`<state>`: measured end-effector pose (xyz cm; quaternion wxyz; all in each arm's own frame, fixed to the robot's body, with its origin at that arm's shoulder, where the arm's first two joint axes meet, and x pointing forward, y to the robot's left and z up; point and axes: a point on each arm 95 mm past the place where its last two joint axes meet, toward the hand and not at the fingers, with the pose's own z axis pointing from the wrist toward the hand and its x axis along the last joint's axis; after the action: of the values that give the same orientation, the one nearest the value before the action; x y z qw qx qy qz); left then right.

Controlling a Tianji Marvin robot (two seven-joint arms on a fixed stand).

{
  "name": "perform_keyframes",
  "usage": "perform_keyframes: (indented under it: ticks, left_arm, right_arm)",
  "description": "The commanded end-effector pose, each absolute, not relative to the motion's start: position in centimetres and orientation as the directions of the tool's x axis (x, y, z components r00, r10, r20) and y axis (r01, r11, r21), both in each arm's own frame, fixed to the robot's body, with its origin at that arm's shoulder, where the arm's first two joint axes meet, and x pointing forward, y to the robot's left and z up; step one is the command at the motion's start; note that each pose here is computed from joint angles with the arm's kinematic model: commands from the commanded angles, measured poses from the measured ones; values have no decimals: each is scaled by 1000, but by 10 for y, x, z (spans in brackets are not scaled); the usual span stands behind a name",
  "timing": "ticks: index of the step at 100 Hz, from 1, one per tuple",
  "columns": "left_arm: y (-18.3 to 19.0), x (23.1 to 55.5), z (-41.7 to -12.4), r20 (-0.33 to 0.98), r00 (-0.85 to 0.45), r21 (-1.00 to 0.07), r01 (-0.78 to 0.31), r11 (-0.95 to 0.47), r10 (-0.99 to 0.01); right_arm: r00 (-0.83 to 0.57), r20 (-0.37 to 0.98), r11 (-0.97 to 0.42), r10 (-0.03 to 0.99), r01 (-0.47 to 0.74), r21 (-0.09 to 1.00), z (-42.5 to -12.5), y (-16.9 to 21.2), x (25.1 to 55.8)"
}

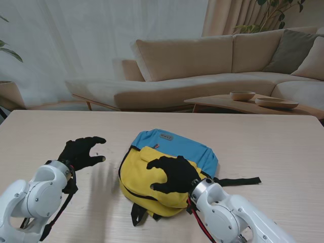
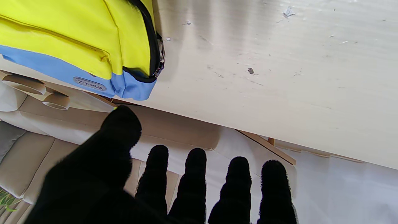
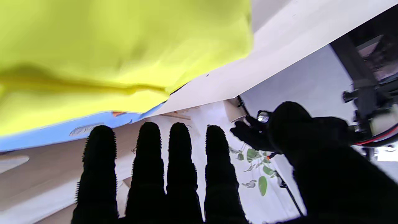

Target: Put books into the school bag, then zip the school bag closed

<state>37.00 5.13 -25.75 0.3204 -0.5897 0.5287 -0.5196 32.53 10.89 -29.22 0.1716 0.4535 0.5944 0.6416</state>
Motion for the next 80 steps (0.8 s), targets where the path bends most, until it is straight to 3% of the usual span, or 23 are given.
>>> perform_keyframes:
  ticks: [1,29,80]
  left_arm:
    - [53,371,-259,271,-93,-924,-303,-232,-958]
    - [52,374,-261,275,-88,-926,-292,-239,-957]
    - [50,371,-263,290,-98,-923,-291,-252,-952]
  right_arm:
    - [-542,351,-229,764,281,932,-283,116,337]
    - [-485,216,-109,847,240,965,-294,132,367]
    - [-440,17,183,898,409,894,-352,120,392]
